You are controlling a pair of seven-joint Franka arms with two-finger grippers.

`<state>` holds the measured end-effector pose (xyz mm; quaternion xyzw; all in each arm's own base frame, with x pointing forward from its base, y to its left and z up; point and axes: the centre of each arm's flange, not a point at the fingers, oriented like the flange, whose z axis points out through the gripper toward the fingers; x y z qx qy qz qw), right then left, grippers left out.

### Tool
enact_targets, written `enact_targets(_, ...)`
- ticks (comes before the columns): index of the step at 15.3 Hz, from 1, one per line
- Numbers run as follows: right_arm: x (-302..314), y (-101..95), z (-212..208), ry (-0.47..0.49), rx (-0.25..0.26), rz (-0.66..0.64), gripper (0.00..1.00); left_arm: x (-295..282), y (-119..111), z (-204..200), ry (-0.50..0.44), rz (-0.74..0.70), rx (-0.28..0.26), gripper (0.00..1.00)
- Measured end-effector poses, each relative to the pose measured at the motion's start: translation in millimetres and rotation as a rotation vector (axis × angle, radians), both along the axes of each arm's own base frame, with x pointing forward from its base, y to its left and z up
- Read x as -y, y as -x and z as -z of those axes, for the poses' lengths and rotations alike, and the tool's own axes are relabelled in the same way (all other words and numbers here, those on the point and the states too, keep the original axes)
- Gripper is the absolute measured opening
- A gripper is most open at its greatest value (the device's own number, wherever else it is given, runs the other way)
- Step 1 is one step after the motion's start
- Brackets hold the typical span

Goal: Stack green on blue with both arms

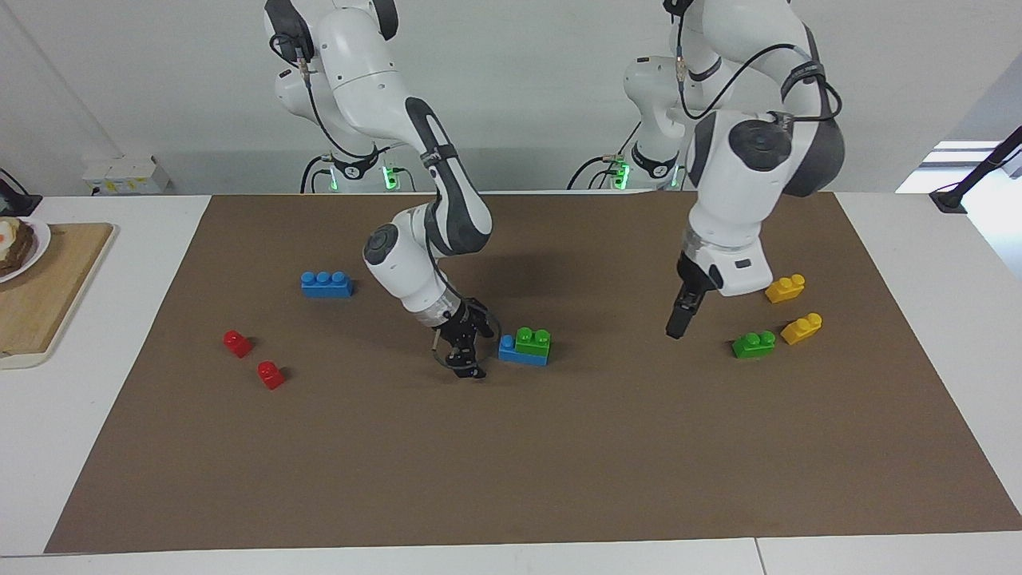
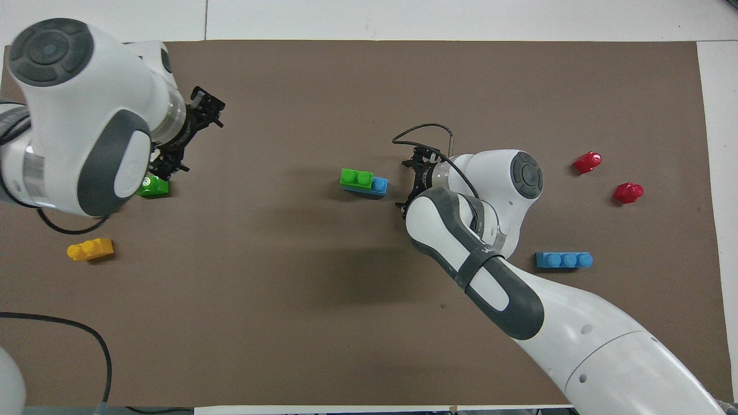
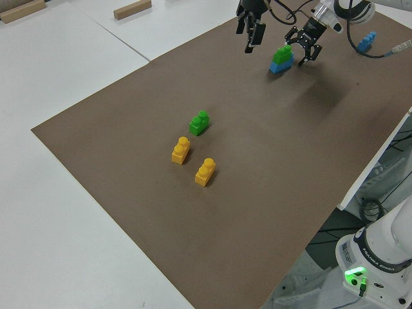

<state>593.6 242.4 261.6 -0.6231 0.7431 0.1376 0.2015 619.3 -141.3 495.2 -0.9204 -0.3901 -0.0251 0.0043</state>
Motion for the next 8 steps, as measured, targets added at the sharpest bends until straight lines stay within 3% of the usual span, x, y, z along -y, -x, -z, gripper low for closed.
enact_targets(3, 32.2, -20.8, -25.4, 0.051, 0.044, -0.129, 1.00, -53.1, 1.5, -7.8, -0.011, 0.219, -0.056, 1.00)
enact_targets(8, 49.8, -34.4, -89.4, 0.273, 0.226, -0.517, 1.00, -84.1, 15.0, -22.3, -0.009, 0.434, -0.122, 1.00)
